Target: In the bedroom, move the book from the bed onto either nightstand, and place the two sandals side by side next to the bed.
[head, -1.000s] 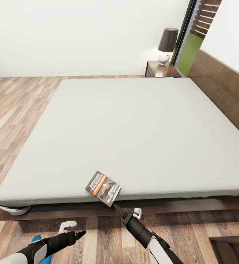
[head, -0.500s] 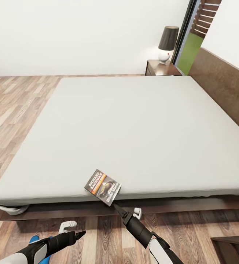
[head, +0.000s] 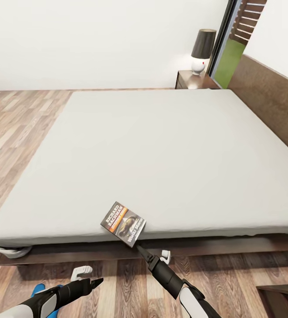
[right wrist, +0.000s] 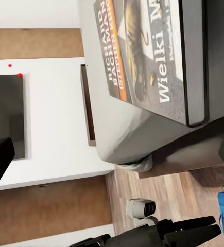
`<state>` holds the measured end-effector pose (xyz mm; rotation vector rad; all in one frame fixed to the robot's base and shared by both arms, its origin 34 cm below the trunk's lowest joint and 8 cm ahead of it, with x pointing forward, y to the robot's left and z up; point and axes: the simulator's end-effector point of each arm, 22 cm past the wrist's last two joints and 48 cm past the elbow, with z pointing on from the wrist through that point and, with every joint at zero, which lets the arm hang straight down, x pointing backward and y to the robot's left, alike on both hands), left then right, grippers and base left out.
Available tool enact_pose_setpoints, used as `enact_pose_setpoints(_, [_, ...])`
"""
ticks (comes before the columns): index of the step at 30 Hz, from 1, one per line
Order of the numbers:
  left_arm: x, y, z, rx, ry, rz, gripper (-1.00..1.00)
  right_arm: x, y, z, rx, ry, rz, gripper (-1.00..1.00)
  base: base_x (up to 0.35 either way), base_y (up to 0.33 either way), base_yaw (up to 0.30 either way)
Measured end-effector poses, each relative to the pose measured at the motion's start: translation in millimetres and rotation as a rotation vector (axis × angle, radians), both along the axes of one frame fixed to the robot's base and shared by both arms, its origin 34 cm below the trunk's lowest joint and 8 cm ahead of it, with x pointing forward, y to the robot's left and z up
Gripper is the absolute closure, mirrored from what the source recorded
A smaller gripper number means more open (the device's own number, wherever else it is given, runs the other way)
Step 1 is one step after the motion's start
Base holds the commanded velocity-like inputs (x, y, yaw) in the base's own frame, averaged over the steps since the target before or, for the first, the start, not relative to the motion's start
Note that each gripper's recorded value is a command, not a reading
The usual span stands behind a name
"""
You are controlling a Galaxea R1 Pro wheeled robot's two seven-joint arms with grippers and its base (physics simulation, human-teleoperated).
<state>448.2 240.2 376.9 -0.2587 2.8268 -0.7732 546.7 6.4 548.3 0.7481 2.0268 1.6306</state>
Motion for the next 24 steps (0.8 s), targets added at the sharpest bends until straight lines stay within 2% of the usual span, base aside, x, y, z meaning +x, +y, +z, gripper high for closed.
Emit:
enact_pose_setpoints(16, [-3.1, -1.1, -30.1, -0.002, -0.001, 0.0, -1.0, -3.3, 0.0, -30.2, 0.0, 0.0, 0.0, -1.0, 0.0, 0.0, 0.0])
enact_pose_setpoints(24, [-3.0, -1.2, -30.0, -0.003, -0.001, 0.0, -1.0, -3.4, 0.0, -30.4, 0.0, 0.0, 0.0, -1.0, 0.0, 0.0, 0.0])
